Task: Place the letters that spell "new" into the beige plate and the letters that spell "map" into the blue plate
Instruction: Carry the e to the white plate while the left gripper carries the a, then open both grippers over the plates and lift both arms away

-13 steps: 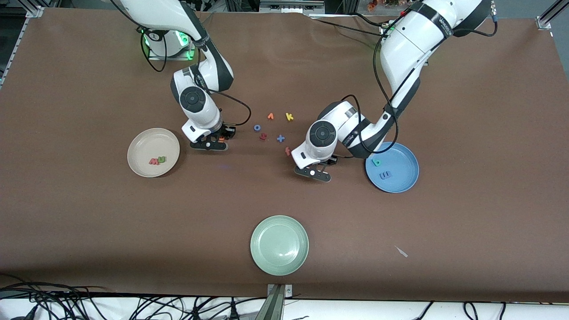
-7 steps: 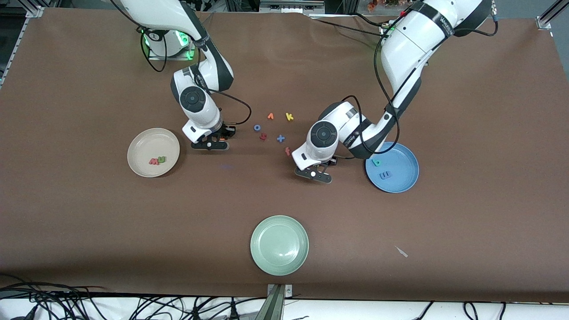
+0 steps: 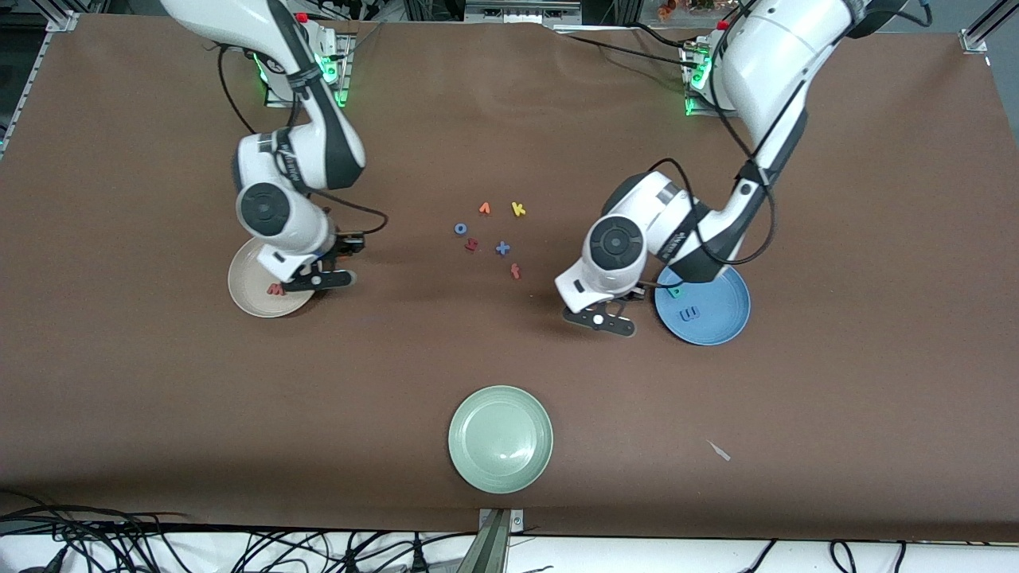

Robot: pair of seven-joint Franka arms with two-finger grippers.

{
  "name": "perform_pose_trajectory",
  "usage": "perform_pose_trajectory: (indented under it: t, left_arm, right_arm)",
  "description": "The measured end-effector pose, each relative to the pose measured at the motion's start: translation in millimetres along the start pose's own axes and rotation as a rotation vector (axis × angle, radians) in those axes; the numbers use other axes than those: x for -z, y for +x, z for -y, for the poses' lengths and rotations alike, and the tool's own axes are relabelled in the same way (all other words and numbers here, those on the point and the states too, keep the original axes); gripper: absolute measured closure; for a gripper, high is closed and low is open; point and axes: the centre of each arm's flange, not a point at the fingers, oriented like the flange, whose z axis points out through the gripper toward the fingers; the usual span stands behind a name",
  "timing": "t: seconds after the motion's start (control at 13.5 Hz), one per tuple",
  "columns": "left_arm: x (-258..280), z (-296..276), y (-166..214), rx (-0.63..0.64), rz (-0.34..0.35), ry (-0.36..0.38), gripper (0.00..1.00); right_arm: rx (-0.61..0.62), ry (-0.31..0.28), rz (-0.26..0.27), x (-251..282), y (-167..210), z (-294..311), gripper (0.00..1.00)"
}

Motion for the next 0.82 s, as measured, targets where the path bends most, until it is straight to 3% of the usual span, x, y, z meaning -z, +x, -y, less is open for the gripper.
perform_pose_trajectory:
  t: [0.22,0.45,0.52,0.67,0.82]
  left_arm:
    - [-5,67,-9,-0.060,0.111,0.024,0.72]
    - [-36,150,-22,-0.103,0.175,-0.013,0.72]
    - [-47,171,-26,-0.108,0.182,-0.029,0.68]
    - [-57,181,-30,-0.120,0.186,-0.044,0.50]
    - [-49,169,-29,-0.139,0.171,-0.042,0.30]
  right_arm:
    - [-0.018,-0.009,0.011,-1,3,-47,0.71]
    - [-0.054,-0.012,0.028,-10,3,-72,0.68]
    - [-0.057,-0.013,0.028,-10,4,-74,0.56]
    - [-0.050,-0.007,0.039,2,7,-70,0.37]
    - [-0.036,0.006,0.093,33,13,-62,0.18]
